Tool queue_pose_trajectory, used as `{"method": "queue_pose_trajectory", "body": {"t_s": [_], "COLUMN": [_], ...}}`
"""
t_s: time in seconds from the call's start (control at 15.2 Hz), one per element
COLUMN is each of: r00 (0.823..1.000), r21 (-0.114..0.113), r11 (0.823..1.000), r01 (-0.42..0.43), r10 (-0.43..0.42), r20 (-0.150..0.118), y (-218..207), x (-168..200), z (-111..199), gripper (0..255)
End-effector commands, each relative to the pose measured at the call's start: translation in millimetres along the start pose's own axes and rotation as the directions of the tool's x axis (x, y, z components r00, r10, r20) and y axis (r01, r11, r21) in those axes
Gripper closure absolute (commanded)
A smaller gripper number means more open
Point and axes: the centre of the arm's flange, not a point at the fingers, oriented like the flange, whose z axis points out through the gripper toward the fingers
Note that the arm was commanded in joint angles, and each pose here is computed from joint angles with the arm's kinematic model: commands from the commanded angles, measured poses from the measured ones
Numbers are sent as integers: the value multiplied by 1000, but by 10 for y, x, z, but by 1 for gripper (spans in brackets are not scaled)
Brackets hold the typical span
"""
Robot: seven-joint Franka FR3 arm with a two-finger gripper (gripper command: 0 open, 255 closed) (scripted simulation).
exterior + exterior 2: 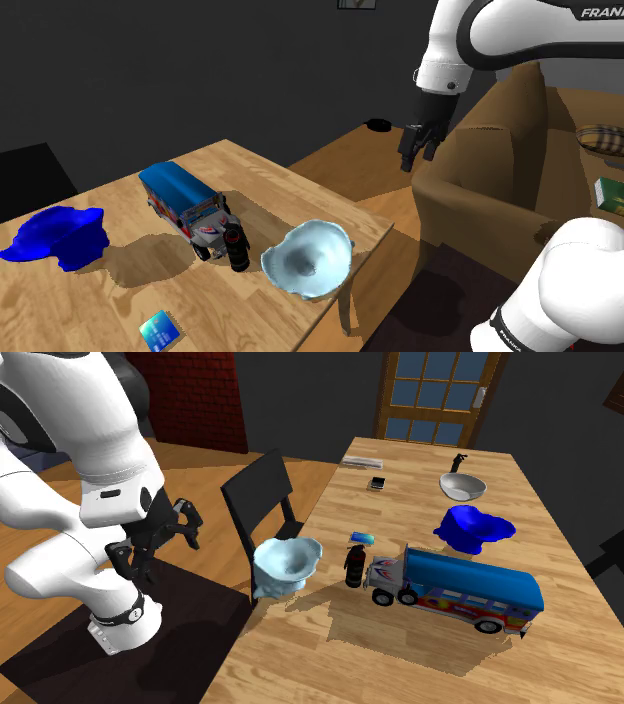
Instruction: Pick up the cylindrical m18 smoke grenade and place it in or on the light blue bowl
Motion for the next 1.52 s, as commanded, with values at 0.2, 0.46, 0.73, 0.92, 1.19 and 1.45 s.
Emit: {"method": "queue_pose_trajectory", "body": {"t_s": [0.2,0.46,0.73,0.92,1.19,1.45], "r00": [1000,1000,1000,1000,1000,1000], "r21": [-7,-16,-25,-31,-40,-49], "r11": [1000,1000,1000,999,999,999], "r01": [-2,-5,-7,-9,-12,-15], "r10": [2,5,7,9,12,14], "r20": [-2,-4,-7,-9,-11,-14], "y": [-327,-760,-1192,-1514,-1942,-2367], "x": [198,463,730,932,1201,1472], "z": [128,302,478,613,796,981], "gripper": [0,0,0,0,0,0]}}
